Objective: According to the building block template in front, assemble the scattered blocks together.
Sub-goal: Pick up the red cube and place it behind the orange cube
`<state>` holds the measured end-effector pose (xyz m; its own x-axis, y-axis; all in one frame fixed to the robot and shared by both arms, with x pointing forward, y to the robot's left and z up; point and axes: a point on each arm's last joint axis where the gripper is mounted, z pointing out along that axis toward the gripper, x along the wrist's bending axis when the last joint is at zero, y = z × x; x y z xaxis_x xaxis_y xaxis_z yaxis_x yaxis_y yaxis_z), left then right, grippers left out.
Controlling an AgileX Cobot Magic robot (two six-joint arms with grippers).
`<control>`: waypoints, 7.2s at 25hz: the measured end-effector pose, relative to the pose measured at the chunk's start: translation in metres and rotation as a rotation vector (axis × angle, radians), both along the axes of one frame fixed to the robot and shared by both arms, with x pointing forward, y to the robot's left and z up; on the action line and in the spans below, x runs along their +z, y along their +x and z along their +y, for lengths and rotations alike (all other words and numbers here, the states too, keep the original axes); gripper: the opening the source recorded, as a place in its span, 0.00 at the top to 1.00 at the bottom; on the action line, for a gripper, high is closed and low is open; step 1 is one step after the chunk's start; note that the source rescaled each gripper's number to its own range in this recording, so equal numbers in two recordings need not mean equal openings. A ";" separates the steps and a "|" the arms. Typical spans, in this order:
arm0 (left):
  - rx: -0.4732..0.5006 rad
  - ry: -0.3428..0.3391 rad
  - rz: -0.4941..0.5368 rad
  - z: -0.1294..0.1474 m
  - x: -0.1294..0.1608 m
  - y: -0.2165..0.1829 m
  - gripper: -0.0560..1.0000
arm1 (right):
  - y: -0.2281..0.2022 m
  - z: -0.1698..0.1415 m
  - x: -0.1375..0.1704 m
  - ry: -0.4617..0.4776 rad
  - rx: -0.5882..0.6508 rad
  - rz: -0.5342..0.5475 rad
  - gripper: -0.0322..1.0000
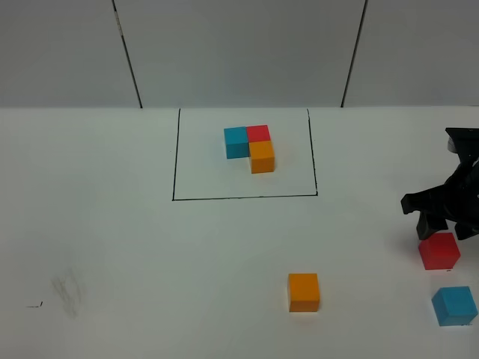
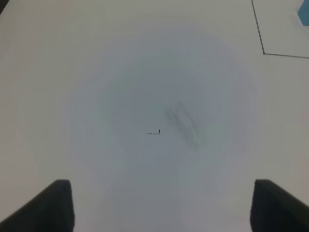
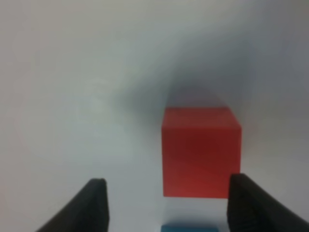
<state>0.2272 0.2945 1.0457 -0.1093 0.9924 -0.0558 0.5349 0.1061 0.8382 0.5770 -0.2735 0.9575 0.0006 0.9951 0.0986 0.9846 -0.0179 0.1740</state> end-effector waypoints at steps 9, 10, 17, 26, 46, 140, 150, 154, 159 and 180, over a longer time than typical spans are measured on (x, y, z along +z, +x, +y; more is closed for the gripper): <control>0.000 0.000 0.000 0.000 0.000 0.000 0.33 | 0.000 0.000 0.000 -0.001 -0.006 0.000 0.80; 0.000 0.000 0.000 0.000 0.000 0.000 0.33 | 0.000 0.000 0.000 -0.002 -0.012 -0.002 0.80; 0.000 0.000 0.000 0.000 0.000 0.000 0.33 | 0.003 -0.001 -0.013 -0.014 -0.006 0.029 0.80; 0.000 0.000 0.000 0.000 0.000 0.000 0.33 | 0.007 -0.002 -0.030 -0.024 -0.003 0.050 0.80; 0.000 0.000 0.000 0.000 0.000 0.000 0.33 | 0.009 -0.006 -0.040 -0.077 0.011 0.065 0.80; 0.000 0.000 0.000 0.000 0.000 0.000 0.33 | 0.013 -0.013 -0.059 -0.149 -0.016 0.086 0.96; 0.000 0.000 0.000 0.000 0.000 0.000 0.33 | 0.013 -0.013 -0.059 -0.149 -0.016 0.086 0.96; 0.000 0.000 0.000 0.000 0.000 0.000 0.33 | 0.013 -0.013 -0.059 -0.149 -0.016 0.086 0.96; 0.000 0.000 0.000 0.000 0.000 0.000 0.33 | 0.013 -0.013 -0.059 -0.149 -0.017 0.086 0.96; 0.000 0.000 0.000 0.000 0.000 0.000 0.33 | 0.026 -0.009 -0.003 -0.106 -0.061 0.097 0.96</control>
<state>0.2272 0.2945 1.0457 -0.1093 0.9924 -0.0558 0.5349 0.1061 0.8382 0.6030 -0.2821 0.9548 0.0660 0.9978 -0.0105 0.9945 -0.0650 0.0820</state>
